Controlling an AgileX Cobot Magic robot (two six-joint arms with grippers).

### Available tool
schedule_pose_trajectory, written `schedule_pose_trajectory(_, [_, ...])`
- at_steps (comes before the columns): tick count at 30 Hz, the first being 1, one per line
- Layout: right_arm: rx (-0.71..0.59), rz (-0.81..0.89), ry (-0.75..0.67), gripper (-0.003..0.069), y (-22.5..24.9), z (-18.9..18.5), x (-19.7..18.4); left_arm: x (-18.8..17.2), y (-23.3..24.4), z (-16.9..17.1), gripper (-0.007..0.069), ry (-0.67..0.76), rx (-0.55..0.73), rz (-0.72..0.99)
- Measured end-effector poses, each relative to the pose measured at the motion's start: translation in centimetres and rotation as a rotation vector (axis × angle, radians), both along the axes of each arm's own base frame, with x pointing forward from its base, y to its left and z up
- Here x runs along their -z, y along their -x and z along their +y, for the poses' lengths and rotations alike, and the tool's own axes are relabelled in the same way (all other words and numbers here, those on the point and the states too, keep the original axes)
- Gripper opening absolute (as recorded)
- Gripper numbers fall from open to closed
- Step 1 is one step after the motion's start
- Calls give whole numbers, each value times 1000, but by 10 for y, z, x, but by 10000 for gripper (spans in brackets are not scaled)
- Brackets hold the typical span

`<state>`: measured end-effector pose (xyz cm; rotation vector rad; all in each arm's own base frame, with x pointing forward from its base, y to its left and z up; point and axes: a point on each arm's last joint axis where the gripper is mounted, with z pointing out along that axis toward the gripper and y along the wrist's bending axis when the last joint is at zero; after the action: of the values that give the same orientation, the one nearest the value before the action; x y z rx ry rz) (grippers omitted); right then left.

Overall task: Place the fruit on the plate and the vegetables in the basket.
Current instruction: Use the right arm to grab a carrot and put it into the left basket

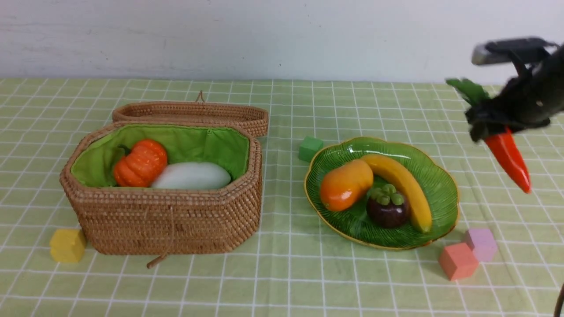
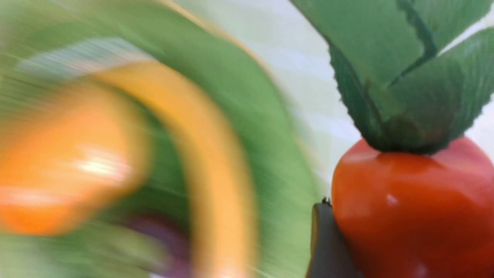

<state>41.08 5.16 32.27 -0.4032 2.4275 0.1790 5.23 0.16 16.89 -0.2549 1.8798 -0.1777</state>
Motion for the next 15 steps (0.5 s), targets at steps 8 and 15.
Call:
schedule_pose_trajectory(8, [-498,-343,-320,379,33,176,-51,0,0,0,239,0,0,0])
schedule_pose_trajectory(15, [-753,-516,-303,379,39,283,11,0,0,0,239,0,0,0])
